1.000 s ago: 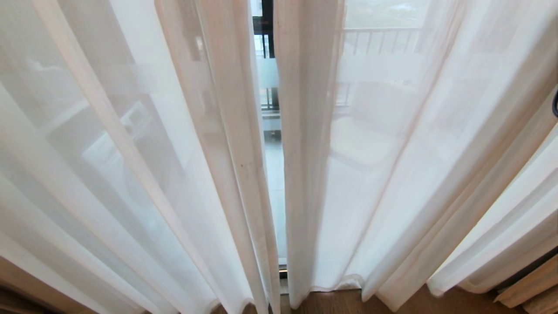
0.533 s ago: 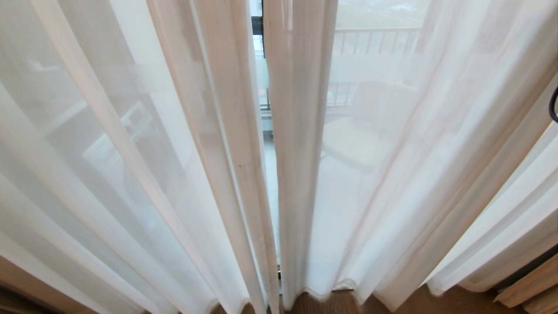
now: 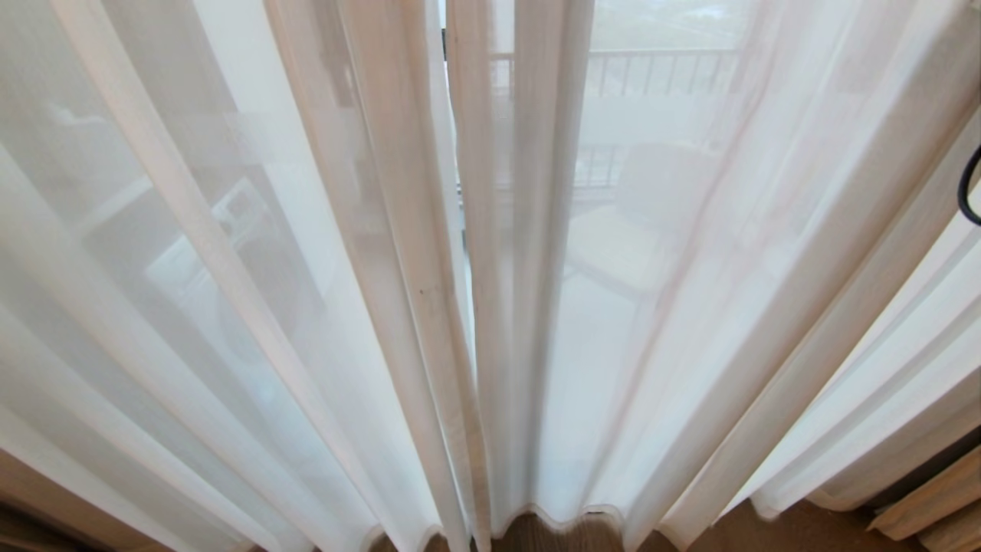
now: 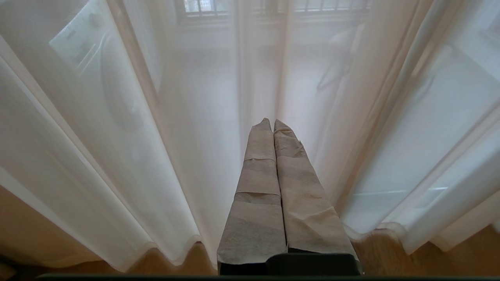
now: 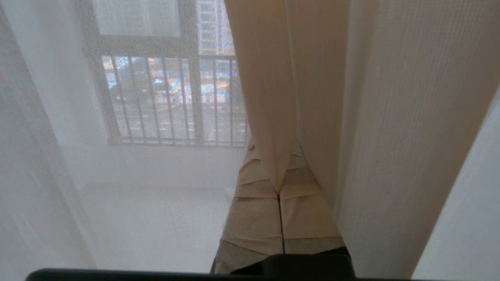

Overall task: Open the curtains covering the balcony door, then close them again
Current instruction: Pull the inner curtains open on both sides

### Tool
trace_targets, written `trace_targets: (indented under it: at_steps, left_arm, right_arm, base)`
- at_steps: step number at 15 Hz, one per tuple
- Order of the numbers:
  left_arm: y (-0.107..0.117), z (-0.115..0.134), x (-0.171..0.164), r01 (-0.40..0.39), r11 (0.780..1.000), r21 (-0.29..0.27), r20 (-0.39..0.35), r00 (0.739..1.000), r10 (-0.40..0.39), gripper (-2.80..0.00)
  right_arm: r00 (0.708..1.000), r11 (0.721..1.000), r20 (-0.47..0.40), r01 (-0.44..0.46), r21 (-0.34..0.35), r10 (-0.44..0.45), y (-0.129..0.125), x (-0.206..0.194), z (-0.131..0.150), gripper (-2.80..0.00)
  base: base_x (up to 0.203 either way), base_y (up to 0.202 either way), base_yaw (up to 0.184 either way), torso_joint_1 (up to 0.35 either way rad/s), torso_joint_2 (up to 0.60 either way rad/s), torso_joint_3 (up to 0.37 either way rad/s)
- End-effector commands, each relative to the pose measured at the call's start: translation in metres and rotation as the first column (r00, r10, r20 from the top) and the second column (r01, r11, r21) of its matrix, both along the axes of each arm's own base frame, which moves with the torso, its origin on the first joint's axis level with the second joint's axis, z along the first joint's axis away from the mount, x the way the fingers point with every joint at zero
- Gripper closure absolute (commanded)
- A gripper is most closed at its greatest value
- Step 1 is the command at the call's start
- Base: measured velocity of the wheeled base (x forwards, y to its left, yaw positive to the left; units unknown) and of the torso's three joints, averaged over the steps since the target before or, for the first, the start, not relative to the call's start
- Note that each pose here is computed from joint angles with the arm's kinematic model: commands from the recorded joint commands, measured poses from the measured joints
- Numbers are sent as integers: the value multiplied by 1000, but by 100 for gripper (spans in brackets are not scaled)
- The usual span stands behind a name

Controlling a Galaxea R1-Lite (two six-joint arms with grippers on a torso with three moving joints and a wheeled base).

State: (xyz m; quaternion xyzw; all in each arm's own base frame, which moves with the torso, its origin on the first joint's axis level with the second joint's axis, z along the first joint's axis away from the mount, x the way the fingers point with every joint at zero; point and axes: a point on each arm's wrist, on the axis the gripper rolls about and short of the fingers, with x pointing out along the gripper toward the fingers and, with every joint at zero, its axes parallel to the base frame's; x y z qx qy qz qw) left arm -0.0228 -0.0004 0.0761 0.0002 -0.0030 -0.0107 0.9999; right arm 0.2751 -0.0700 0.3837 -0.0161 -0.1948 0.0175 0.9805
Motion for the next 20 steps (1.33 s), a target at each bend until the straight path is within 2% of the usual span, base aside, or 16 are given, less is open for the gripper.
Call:
trace_targets:
  at_steps: [1, 20]
  left_arm:
    - [0, 0, 0, 0, 1000, 0, 0, 1000, 0, 0]
    - [0, 0, 0, 0, 1000, 1, 0, 1000, 0, 0]
  right_arm:
    - [1000, 1000, 0, -2, 0, 2, 0, 1, -1, 0]
    - [1000, 1000, -6, 1, 2, -1, 3, -13, -2, 0]
  base:
    - [0, 0, 0, 0, 0, 0]
    - [0, -7, 0, 1, 0, 0]
